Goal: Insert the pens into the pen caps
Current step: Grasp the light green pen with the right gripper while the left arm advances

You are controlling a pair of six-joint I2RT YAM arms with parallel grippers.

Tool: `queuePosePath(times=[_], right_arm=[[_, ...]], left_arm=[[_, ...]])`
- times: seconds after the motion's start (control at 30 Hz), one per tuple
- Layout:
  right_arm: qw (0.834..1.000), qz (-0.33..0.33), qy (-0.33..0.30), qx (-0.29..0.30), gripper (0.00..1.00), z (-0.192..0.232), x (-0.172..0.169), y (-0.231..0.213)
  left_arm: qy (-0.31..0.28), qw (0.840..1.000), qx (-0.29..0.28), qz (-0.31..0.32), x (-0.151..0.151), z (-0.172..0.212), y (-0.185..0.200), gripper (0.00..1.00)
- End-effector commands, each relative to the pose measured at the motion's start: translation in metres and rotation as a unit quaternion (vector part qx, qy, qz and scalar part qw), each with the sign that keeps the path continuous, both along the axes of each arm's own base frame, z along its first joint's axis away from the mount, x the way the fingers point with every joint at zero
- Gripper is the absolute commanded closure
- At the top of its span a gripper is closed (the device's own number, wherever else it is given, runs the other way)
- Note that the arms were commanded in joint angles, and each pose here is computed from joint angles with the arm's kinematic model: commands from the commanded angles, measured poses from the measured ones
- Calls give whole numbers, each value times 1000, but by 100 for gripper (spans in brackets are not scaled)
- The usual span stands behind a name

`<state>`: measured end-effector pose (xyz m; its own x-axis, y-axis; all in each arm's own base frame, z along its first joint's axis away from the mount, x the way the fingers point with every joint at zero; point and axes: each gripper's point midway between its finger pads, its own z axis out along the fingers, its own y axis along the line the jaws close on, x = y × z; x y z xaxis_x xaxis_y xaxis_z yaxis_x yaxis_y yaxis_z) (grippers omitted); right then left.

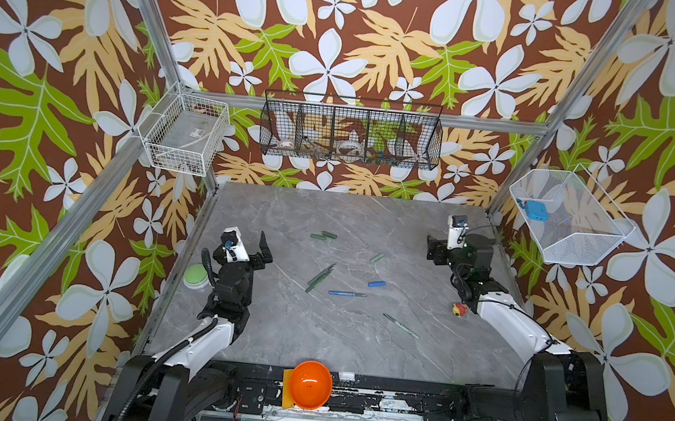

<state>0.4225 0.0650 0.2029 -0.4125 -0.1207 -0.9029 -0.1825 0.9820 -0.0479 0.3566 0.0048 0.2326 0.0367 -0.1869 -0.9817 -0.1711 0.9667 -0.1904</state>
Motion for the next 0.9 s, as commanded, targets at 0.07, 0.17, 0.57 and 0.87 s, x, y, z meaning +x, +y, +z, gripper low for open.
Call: queuePosePath(times=[0.07, 0.17, 0.57, 0.87], right_arm=[[967, 132, 214, -33, 18, -66, -76, 61], [940, 189, 279, -43, 25, -88, -111, 86], [882, 237, 395, -97, 35, -132, -182, 115], [850, 223, 455, -144, 46, -165, -188, 107]], left_arm=[[72, 990, -96, -79, -5, -14, -29, 0], [63, 980, -127, -140, -13, 0, -49, 0], [73, 973, -128, -179, -25, 13, -62, 0], [79, 969, -134, -192, -26, 11, -67, 0]])
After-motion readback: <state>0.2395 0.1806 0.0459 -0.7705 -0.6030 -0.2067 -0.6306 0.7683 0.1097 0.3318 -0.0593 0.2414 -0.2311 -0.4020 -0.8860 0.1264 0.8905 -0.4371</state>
